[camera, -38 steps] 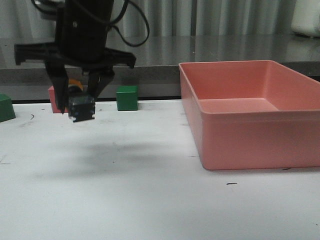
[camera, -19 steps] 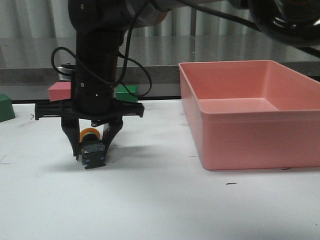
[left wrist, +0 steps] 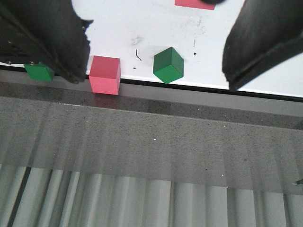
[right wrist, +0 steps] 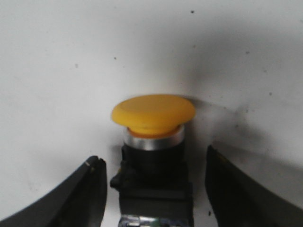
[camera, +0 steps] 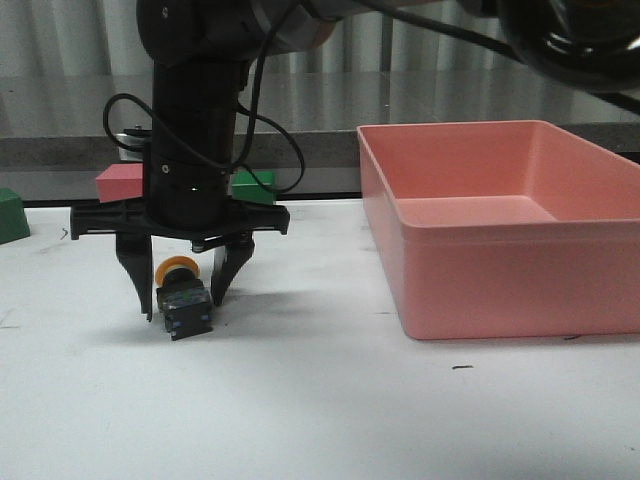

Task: Place and stand button with both arms

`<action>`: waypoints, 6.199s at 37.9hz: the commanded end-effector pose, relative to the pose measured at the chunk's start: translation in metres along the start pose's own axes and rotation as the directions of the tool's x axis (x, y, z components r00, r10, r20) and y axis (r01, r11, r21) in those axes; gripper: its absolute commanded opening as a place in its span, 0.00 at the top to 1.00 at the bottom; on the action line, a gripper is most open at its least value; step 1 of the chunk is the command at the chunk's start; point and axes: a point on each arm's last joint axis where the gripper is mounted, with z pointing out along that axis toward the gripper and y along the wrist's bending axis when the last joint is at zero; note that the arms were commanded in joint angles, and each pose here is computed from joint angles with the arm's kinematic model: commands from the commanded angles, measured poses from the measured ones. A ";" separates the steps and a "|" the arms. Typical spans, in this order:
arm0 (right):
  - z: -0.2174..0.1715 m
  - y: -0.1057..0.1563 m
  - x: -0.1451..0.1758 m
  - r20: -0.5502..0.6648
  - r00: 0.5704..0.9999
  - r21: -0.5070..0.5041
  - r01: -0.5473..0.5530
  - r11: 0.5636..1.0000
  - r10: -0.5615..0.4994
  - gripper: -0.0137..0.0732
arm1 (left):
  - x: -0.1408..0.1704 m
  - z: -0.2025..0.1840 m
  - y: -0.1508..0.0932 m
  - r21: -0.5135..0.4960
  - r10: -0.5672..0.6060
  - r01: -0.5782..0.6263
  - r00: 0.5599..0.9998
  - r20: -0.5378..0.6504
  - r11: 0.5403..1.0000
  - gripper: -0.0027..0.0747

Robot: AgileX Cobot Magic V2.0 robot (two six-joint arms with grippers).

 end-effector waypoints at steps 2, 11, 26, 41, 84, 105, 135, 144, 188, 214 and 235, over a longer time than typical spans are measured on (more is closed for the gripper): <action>-0.083 0.010 -0.009 0.146 0.989 -0.072 0.042 0.996 -0.031 0.26 | -0.018 -0.001 -0.001 0.009 -0.005 0.004 0.994 0.107 1.000 0.26; -0.141 0.013 -0.006 0.243 0.966 -0.103 0.114 0.988 -0.086 0.39 | -0.018 -0.001 -0.001 0.009 -0.005 0.004 0.994 0.107 1.000 0.26; -0.210 0.009 0.009 0.316 0.935 -0.090 0.201 0.975 -0.164 0.92 | -0.018 -0.001 -0.001 0.009 -0.005 0.004 0.994 0.107 1.000 0.26; -0.283 -0.039 0.017 0.401 0.899 -0.017 0.197 0.980 -0.173 0.92 | -0.018 -0.001 -0.001 0.009 -0.005 0.004 0.994 0.107 1.000 0.26; -0.305 -0.231 0.262 0.727 0.682 0.158 -0.277 0.948 0.078 0.92 | -0.018 -0.001 -0.001 0.009 -0.005 0.004 0.994 0.109 1.000 0.26; -0.261 -0.224 0.363 0.948 0.313 0.124 -0.221 0.967 -0.050 0.92 | -0.018 -0.001 -0.001 0.009 -0.005 0.004 0.994 0.109 1.000 0.26; -0.261 -0.223 0.364 0.950 0.309 0.124 -0.220 0.968 -0.051 0.92 | -0.026 0.049 -0.031 0.179 -0.049 0.064 0.995 -0.092 0.982 0.26; -0.261 -0.223 0.364 0.950 0.309 0.124 -0.220 0.968 -0.051 0.92 | -0.019 0.094 -0.083 0.349 0.055 0.048 0.959 -0.278 0.936 0.26; -0.261 -0.223 0.364 0.950 0.309 0.124 -0.220 0.968 -0.051 0.92 | 0.078 0.259 -0.180 0.065 0.018 0.212 0.216 -0.976 0.975 0.26; -0.261 -0.223 0.364 0.950 0.309 0.124 -0.220 0.968 -0.051 0.92 | 0.108 0.290 -0.194 0.048 0.042 0.184 0.038 -0.998 0.982 0.47; -0.261 -0.223 0.364 0.950 0.309 0.124 -0.220 0.968 -0.051 0.92 | 0.072 0.280 -0.176 0.145 0.140 -0.002 0.267 -0.954 0.989 0.74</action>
